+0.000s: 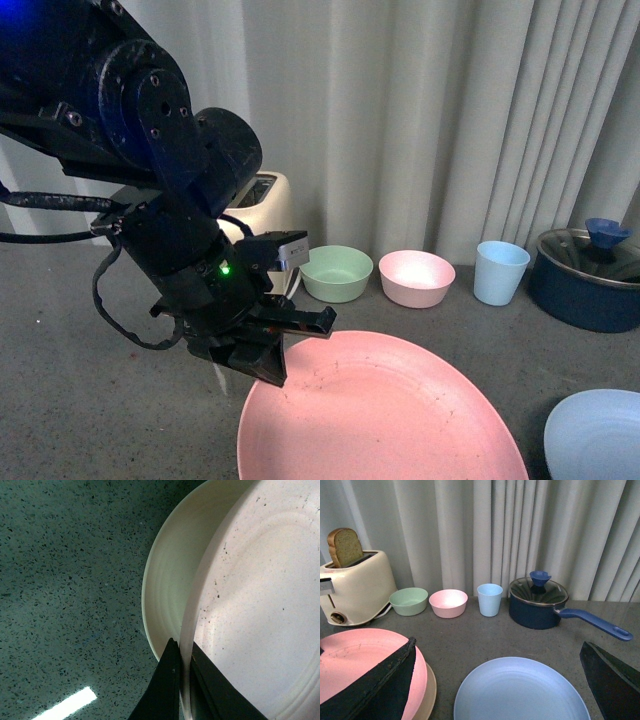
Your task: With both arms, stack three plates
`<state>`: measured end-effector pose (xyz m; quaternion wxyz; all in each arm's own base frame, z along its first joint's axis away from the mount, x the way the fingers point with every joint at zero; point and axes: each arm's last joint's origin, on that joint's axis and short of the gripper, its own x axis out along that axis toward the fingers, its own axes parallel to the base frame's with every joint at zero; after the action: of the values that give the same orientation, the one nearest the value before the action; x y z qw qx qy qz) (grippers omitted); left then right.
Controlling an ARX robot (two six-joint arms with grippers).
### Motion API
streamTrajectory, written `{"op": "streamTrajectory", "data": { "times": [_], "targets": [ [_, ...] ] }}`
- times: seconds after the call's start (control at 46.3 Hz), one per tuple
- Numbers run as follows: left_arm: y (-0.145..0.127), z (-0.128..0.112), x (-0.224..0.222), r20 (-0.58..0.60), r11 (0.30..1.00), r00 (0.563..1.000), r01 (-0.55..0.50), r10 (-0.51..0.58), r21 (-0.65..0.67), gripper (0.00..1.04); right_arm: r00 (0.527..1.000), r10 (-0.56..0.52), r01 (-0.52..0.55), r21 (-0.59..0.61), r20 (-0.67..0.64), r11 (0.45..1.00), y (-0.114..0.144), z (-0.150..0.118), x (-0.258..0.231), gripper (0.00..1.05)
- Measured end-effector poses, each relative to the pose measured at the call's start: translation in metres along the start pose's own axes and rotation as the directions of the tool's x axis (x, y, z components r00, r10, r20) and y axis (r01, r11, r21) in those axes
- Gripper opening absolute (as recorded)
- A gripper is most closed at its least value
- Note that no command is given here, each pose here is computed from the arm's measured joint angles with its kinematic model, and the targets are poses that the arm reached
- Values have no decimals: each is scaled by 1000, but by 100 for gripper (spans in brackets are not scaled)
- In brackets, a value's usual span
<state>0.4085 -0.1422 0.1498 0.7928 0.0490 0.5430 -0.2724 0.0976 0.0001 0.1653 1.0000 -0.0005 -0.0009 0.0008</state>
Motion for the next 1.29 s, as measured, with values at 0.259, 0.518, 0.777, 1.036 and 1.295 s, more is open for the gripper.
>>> {"op": "streamTrajectory", "data": {
  "times": [0.259, 0.518, 0.777, 1.036, 1.295],
  "targets": [
    [3, 3, 18, -17, 1000, 1000, -17, 17, 4, 4, 1000, 0, 0, 0, 0, 1000, 0, 0, 0, 97],
    [4, 9, 22, -3, 1000, 1000, -24, 24, 9, 4, 1000, 0, 0, 0, 0, 1000, 0, 0, 0, 97],
    [5, 12, 26, -3, 998, 998, -62, 62, 21, 4, 1000, 0, 0, 0, 0, 1000, 0, 0, 0, 97],
    [5, 10, 28, -17, 998, 998, -59, 60, 34, 4, 1000, 0, 0, 0, 0, 1000, 0, 0, 0, 97],
    [3, 8, 28, -41, 999, 998, -36, 38, 30, 24, 1000, 0, 0, 0, 0, 1000, 0, 0, 0, 97]
  ]
}}
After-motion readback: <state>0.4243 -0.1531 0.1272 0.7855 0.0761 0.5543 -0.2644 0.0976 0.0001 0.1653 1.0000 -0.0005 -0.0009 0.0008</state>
